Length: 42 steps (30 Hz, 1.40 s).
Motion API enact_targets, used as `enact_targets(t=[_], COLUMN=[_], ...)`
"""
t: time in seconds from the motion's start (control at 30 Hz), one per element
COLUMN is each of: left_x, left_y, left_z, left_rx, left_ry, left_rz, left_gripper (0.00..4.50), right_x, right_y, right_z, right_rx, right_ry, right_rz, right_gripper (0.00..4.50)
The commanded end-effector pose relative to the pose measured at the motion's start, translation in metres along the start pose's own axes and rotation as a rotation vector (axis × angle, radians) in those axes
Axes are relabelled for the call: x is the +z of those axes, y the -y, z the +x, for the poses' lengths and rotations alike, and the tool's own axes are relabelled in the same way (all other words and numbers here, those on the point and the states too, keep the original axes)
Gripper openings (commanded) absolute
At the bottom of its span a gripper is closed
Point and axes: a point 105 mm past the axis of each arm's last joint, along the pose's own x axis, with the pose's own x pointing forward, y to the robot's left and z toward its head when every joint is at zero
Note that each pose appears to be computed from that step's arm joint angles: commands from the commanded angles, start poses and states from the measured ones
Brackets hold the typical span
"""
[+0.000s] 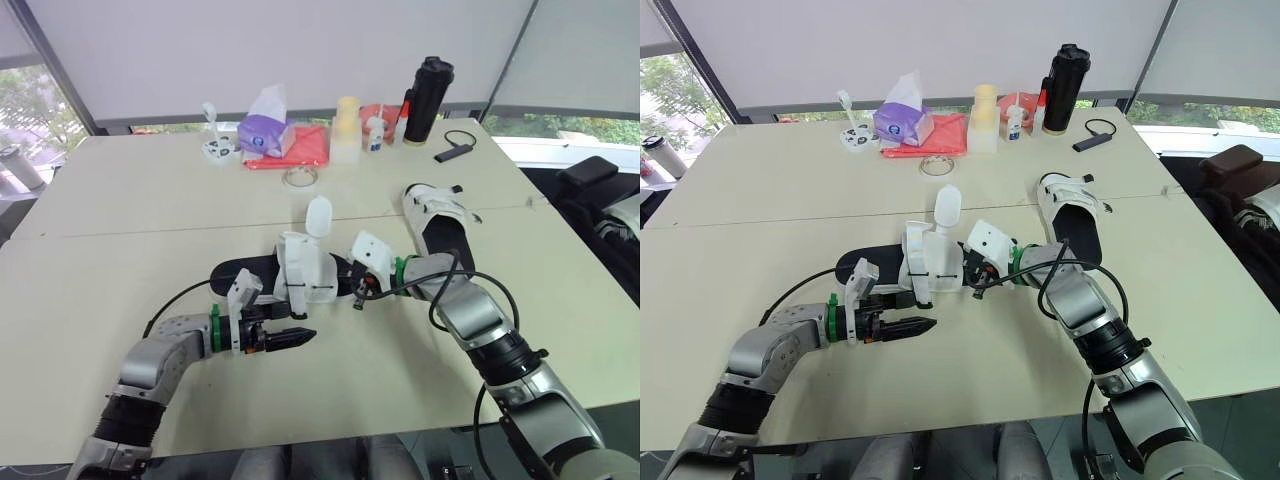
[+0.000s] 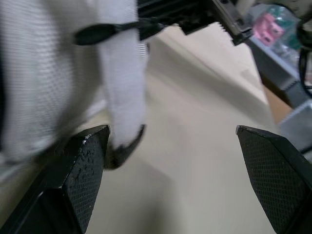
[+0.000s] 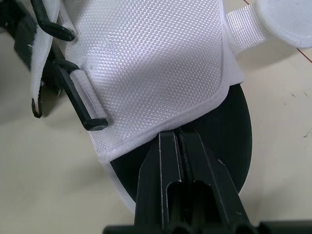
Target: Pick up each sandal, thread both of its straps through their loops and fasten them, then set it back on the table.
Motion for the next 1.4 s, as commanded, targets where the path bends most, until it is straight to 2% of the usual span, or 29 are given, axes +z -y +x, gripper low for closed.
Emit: enact_targets(t=[0.03,0.1,0.27,0.3,0.5,0.73,1.03,1.27,1.4], left_x=[-0.001,0.000,0.000,0.000,0.001,0.013,0.040,0.054,0.075], left_y=[0.008,0.007,0.001,0.001,0.001,0.043,0.073,0.071,0.056], left_z=[0.003,0.005,0.006,0.006,0.001,-0.022,-0.037,-0.038,-0.032], left_rx=[-0.050,-0.044,-0.013,-0.008,-0.004,-0.204,-0.321,-0.305,-0.256], left_ry=[-0.015,-0.012,-0.003,-0.001,-0.002,-0.057,-0.051,-0.017,0.064], left_rz=[-0.012,-0.011,-0.001,0.000,-0.003,-0.022,0.013,0.035,0.059], left_gripper=[3.78,3.01,0.34,0.02,0.02,0.02,0.02,0.02,0.02], right_x=[-0.001,-0.001,-0.001,-0.001,-0.001,0.000,0.000,0.000,0.000], right_y=[-0.007,-0.007,-0.007,-0.007,-0.007,-0.007,-0.007,-0.007,-0.007], right_z=[0.003,0.003,0.003,0.003,0.003,0.004,0.005,0.005,0.006], right_rx=[0.023,0.022,0.019,0.019,0.019,0.023,0.025,0.027,0.025], right_ry=[-0.006,-0.005,-0.004,-0.003,-0.003,-0.003,-0.001,0.001,0.000], right_rz=[-0.003,-0.002,0.000,0.001,0.002,-0.001,-0.004,-0.006,-0.008], right_gripper=[0.00,0.00,0.00,0.00,0.00,0.00,0.00,0.00,0.00])
